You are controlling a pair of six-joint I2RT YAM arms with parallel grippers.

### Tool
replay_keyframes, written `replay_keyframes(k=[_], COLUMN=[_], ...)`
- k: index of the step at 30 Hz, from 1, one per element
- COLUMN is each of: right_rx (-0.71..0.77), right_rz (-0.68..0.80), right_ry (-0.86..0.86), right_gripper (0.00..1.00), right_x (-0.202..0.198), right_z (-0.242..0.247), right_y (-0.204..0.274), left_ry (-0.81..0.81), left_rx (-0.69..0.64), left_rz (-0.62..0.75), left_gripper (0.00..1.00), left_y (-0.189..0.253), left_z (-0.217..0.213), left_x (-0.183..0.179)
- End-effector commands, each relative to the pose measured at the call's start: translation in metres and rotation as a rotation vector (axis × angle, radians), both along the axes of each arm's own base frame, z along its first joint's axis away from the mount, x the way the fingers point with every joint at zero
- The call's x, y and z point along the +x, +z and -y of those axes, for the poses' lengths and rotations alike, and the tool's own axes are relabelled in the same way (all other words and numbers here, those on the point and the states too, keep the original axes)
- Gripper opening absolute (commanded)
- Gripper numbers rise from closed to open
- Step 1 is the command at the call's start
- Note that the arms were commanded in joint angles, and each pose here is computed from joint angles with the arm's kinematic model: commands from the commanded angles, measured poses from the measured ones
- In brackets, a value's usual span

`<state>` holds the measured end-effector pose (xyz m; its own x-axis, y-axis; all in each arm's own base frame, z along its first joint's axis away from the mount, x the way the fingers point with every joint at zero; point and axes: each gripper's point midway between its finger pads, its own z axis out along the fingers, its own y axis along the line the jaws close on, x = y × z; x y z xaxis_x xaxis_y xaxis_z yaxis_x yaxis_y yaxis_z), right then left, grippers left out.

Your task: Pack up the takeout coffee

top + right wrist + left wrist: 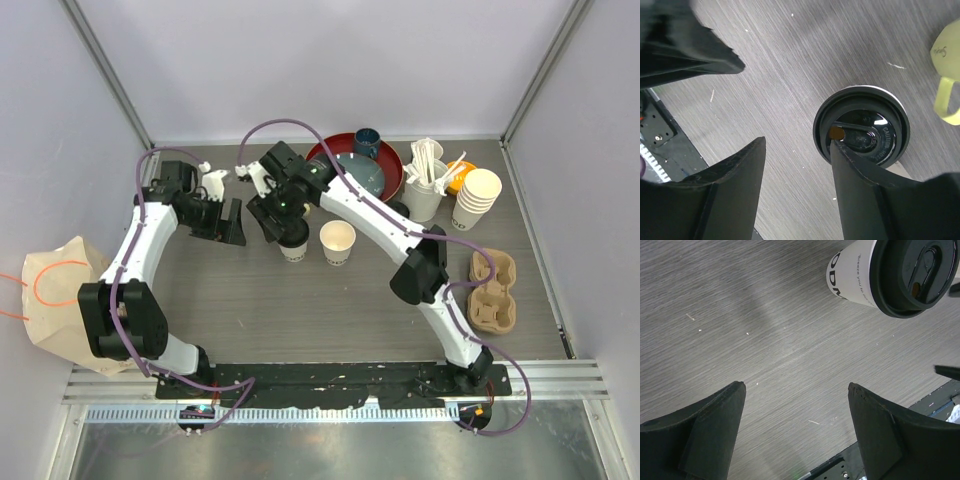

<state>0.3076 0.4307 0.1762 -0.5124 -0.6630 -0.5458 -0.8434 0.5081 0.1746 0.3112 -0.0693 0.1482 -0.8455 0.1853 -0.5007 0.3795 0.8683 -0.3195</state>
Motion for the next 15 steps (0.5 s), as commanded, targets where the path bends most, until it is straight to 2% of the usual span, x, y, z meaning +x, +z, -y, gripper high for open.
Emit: replay_keyframes(k=[1,3,5,9,13,15], right_rx=[0.149,0.141,0.145,0.182,0.186,0.189], right_rz=[0.095,0.113,0.164,0.133,0.116,0.114], right_ry=[-0.009,-0.038,-0.098,-0.228,-0.289,-0.297], right_gripper=[0.61,0.6,0.52,0.34,0.35,0.36], right_x=[-0.003,0.0,0.011,0.031,0.044,0.048], right_z=[-0.004,0.001,0.011,0.027,0.039,0.04], right_y=[0.066,0.069,0.08,0.061,0.046,0.038], left_ry=[-0.006,-0.04,-0.043,-0.036,-0.022,0.008], left_rx=[-0.032,-0.039,-0.056,-0.097,-0.147,-0.175], left_rz=[0.057,0.063,0.064,0.101,0.153,0.13], left_gripper=[0.87,0.85,0.81,0.67,0.49,0.44], left_y=[0.025,0.027,0.03,0.04,0.048,0.046], left_z=[0.007,0.019,0.023,0.038,0.055,0.064], left_x=[0.004,0.001,0.002,0.008,0.025,0.031])
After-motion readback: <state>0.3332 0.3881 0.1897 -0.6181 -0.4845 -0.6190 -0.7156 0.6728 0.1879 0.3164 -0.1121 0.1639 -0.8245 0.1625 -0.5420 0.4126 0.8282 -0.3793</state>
